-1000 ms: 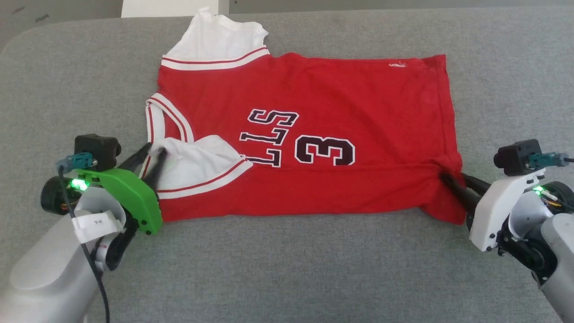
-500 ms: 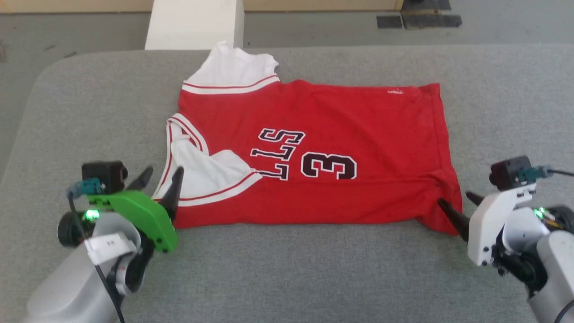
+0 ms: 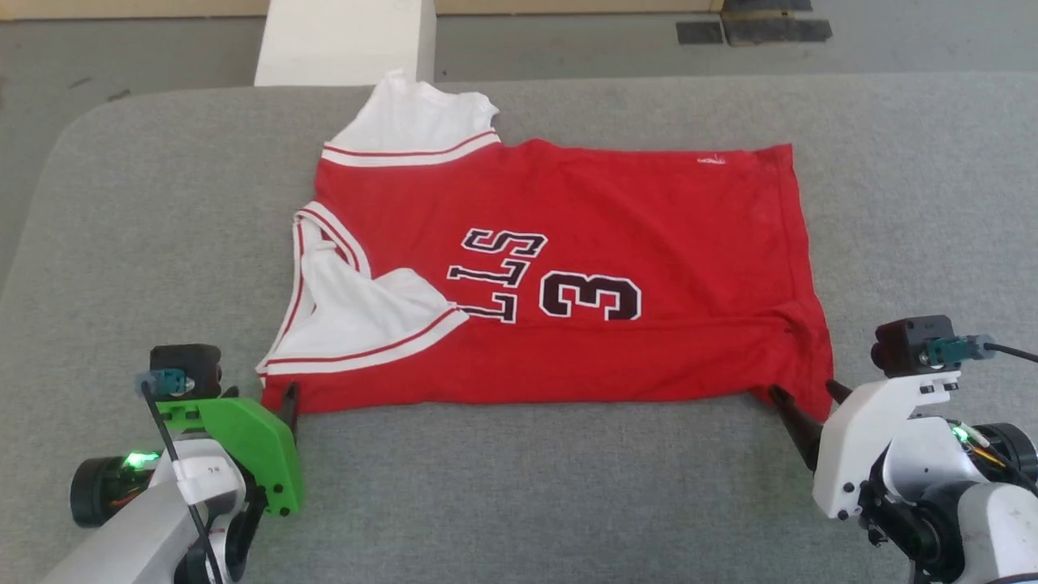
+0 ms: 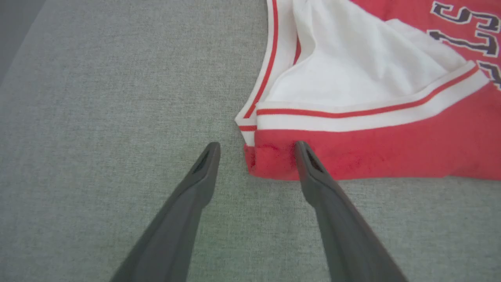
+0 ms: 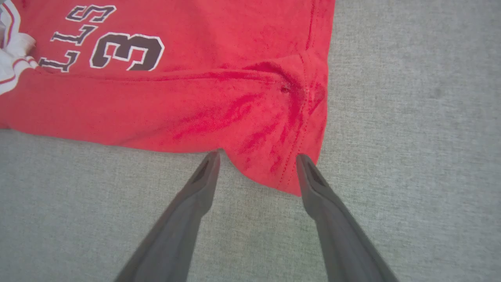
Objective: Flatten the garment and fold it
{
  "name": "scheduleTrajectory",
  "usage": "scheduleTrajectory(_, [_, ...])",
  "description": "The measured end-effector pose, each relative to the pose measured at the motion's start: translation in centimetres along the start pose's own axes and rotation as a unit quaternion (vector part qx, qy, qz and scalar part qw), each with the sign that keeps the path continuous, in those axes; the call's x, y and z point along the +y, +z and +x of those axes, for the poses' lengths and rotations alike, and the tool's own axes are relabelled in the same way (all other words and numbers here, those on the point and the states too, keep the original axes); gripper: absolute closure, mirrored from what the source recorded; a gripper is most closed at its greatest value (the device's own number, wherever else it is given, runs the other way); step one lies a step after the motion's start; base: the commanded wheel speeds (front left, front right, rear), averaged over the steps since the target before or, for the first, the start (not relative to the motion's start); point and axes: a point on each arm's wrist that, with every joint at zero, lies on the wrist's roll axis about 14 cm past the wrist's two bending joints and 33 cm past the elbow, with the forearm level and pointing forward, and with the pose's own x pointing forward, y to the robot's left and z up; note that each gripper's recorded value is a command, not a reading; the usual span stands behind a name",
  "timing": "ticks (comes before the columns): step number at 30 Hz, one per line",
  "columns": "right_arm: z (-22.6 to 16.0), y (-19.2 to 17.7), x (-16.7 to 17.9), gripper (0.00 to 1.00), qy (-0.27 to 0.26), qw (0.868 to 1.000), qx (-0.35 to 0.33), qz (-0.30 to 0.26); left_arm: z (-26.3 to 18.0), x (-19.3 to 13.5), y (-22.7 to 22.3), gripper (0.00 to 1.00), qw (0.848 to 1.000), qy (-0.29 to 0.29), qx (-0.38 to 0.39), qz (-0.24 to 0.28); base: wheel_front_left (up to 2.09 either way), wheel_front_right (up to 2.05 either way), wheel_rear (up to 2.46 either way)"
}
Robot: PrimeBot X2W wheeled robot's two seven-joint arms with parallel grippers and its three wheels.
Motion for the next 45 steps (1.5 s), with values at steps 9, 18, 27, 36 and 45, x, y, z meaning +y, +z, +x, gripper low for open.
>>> scheduleTrajectory(9, [-0.2, 0.1, -0.8, 0.00, -0.016, 1.000, 0.001, 0.011, 1.6, 0.4, -2.0, 0.00, 0.999, 0.016, 0.046, 0.009, 0.00, 0.00, 0.00])
scheduleTrajectory(18, [0.1, -0.4, -1.8, 0.00, -0.036, 0.999, 0.014, 0.008, 3.1, -0.5, -2.8, 1.00, 0.998, -0.016, 0.061, -0.004, 0.00, 0.00, 0.00])
scheduleTrajectory(27, [1.4, -0.8, -2.5, 0.00, -0.058, 0.997, 0.047, -0.021, 1.2, -1.6, -1.1, 1.00, 0.999, -0.037, 0.004, -0.015, 0.00, 0.00, 0.00])
scheduleTrajectory(36, [3.8, -2.2, -1.9, 0.00, -0.050, 0.994, 0.096, -0.021, 0.3, -2.4, 0.1, 1.00, 0.999, -0.044, -0.017, -0.011, 0.00, 0.00, 0.00])
scheduleTrajectory(45, [4.2, -1.6, -2.0, 1.00, -0.047, 0.994, 0.090, -0.032, -0.2, -1.8, 0.1, 1.00, 0.999, -0.037, -0.016, 0.002, 0.00, 0.00, 0.00])
